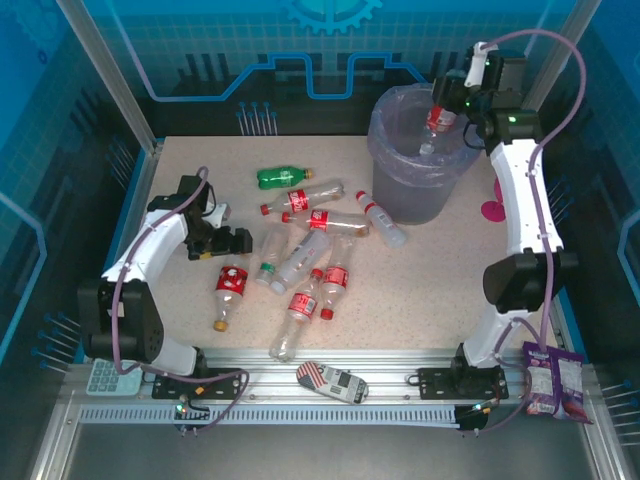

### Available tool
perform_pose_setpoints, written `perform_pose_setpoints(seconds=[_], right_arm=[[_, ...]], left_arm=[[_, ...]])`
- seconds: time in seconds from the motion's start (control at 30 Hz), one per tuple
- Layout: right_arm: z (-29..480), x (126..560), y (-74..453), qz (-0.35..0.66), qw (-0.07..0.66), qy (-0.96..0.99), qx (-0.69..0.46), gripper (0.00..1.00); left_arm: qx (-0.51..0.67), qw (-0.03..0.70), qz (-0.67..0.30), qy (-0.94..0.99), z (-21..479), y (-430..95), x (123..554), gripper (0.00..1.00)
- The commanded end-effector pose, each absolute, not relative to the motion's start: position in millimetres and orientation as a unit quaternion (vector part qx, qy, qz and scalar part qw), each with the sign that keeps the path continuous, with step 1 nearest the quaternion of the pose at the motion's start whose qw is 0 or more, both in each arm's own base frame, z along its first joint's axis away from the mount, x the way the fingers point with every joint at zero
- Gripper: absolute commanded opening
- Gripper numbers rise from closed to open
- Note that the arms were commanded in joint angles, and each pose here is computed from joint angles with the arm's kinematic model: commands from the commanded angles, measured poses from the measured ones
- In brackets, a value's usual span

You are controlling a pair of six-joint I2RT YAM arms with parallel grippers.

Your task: Put the plastic bottles in the bin

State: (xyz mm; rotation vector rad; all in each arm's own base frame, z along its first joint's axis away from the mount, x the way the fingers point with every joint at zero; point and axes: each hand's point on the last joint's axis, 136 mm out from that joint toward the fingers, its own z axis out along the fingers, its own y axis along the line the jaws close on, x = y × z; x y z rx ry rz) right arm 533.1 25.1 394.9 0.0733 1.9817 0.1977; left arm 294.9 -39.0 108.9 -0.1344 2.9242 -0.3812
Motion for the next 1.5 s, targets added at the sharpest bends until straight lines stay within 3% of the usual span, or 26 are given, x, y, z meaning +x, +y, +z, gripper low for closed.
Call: perform_pose_setpoints(seconds=[0.0, 0.6, 0.8, 1.07, 1.47], right_arm=[[369.7, 545.5, 24.7, 0.077, 0.513, 0.855, 0.025, 0.59], [228.1, 576.4, 31.6, 0.008, 0.358, 0.934, -0.010, 0.61], [207.7, 578.9, 32.5, 0.010, 0.334, 0.942, -0.010, 0.69], [229.0, 576.1, 28.1, -0.008, 0.348, 0.937, -0.022, 0.79], [350.7, 533.0, 47.6, 0.061, 0.455, 0.888, -0.034, 0.83]], left_arm=[[-0.040, 0.066, -0.117, 0.990, 97.6, -35.3, 285.2, 0.98], [-0.040, 0.047, -0.083, 0.995, 77.8, -35.5, 289.8, 0.85], [-0.044, 0.048, -0.082, 0.995, 73.5, -36.2, 292.7, 0.82], [-0.042, 0.041, -0.083, 0.995, 65.2, -38.7, 295.4, 0.79], [-0.040, 0.036, -0.086, 0.995, 56.9, -41.9, 298.1, 0.73]])
